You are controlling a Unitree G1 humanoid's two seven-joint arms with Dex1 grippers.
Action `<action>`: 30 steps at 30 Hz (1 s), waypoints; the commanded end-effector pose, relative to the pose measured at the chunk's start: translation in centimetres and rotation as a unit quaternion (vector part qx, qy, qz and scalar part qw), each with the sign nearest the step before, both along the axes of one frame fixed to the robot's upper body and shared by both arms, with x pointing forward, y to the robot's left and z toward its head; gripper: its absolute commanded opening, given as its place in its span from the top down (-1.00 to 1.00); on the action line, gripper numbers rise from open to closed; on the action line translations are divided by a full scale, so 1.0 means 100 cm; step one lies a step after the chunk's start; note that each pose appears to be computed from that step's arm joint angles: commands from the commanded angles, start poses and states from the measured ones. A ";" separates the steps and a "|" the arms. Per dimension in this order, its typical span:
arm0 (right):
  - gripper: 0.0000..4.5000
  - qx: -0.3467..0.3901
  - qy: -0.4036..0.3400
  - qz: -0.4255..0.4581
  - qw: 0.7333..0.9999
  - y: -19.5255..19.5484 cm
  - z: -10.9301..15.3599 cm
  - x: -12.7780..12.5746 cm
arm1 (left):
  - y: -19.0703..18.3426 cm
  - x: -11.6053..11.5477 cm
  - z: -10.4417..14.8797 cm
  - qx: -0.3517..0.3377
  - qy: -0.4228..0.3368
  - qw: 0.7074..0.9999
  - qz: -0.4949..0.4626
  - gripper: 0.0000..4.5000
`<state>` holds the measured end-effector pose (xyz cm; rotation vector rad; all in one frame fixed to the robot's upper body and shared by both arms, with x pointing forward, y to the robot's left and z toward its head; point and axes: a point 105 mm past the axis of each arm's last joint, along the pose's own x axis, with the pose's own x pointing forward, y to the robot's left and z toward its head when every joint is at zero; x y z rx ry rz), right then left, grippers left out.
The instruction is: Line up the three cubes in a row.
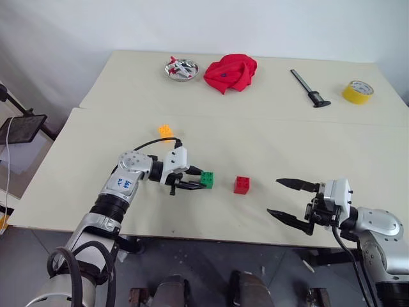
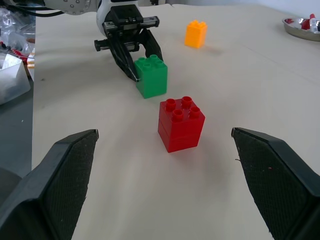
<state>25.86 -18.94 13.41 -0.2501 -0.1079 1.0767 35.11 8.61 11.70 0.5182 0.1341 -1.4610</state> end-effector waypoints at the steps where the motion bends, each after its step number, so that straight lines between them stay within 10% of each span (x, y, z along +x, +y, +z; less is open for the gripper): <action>1: -1.00 0.011 -0.028 0.014 0.999 0.008 0.010 -0.002 | 0.000 0.001 0.011 -0.022 -0.012 1.000 0.004 -0.37; 4: -1.00 0.018 -0.031 0.025 0.999 0.014 0.012 0.000 | 0.016 0.008 0.038 -0.083 -0.037 0.995 0.046 -0.78; 11: -1.00 0.084 -0.040 0.031 0.995 0.030 0.033 0.009 | 0.106 -0.038 0.076 -0.183 -0.115 0.965 0.150 -0.85; 19: -1.00 0.146 -0.097 -0.016 0.984 0.039 0.059 0.038 | 0.228 -0.075 0.034 -0.251 -0.127 0.806 0.520 -0.99; 24: -1.00 0.135 -0.113 -0.063 0.982 0.028 0.060 0.052 | 0.239 -0.102 0.007 -0.273 -0.099 0.742 0.604 -0.99; 30: -1.00 0.121 -0.093 -0.038 0.988 0.029 0.051 0.042 | 0.178 -0.075 0.013 -0.262 -0.090 0.789 0.548 -0.99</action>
